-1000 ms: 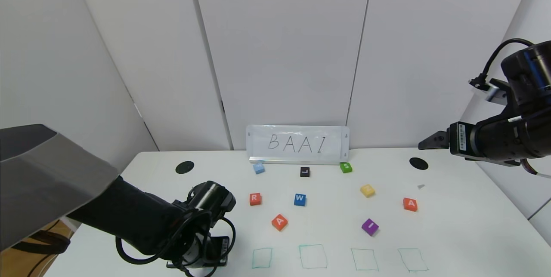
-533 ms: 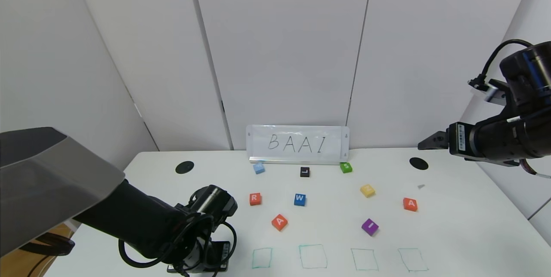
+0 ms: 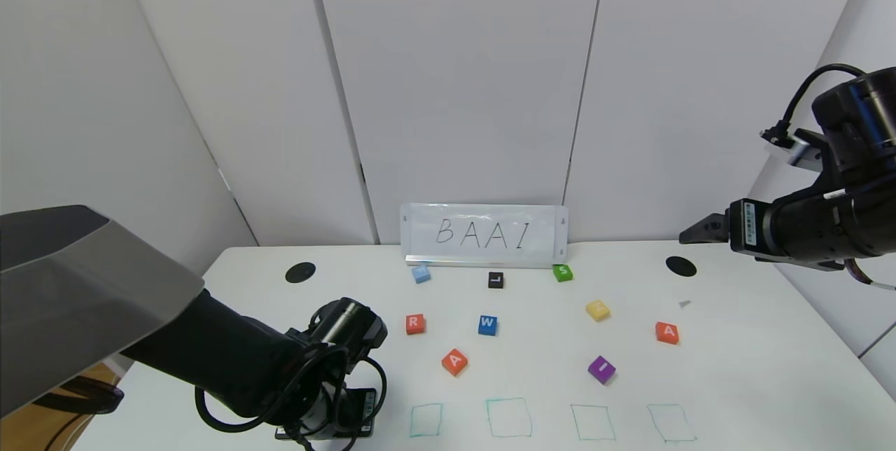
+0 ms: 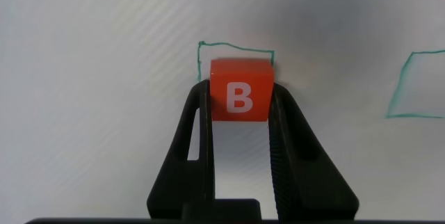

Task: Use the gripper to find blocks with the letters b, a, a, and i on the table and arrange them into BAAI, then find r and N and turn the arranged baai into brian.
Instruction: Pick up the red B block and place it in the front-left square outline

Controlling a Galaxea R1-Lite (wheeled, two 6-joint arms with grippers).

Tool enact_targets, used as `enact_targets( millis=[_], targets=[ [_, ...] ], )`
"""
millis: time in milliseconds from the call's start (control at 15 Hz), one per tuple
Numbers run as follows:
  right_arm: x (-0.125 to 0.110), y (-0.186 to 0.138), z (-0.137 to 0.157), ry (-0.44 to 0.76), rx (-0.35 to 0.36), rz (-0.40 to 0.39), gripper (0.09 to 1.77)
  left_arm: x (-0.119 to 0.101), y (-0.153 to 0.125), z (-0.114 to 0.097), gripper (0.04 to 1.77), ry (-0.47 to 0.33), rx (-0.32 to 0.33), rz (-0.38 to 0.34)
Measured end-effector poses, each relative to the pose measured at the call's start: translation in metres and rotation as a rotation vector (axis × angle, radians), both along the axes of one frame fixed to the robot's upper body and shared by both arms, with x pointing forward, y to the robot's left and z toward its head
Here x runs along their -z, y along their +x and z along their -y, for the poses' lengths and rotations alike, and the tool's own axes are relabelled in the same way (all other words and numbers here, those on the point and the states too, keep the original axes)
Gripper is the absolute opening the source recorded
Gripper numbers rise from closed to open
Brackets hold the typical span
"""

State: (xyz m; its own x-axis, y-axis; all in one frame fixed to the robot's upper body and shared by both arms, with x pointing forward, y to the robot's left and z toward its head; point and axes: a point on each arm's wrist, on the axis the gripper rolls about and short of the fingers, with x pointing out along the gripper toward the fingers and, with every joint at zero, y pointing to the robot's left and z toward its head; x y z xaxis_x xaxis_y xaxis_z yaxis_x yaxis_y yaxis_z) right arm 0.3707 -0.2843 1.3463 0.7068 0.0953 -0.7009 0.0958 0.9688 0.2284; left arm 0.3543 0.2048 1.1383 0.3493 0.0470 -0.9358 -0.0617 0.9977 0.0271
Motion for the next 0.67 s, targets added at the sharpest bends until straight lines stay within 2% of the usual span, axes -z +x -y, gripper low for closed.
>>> enact_targets(
  millis=[667],
  targets=[
    [0.0008,0.0006,-0.0001,-0.001,0.000,-0.003,1.71,0.0007,-0.0009,-0.0008,0.51,0.002,-0.001,-0.005]
  ],
)
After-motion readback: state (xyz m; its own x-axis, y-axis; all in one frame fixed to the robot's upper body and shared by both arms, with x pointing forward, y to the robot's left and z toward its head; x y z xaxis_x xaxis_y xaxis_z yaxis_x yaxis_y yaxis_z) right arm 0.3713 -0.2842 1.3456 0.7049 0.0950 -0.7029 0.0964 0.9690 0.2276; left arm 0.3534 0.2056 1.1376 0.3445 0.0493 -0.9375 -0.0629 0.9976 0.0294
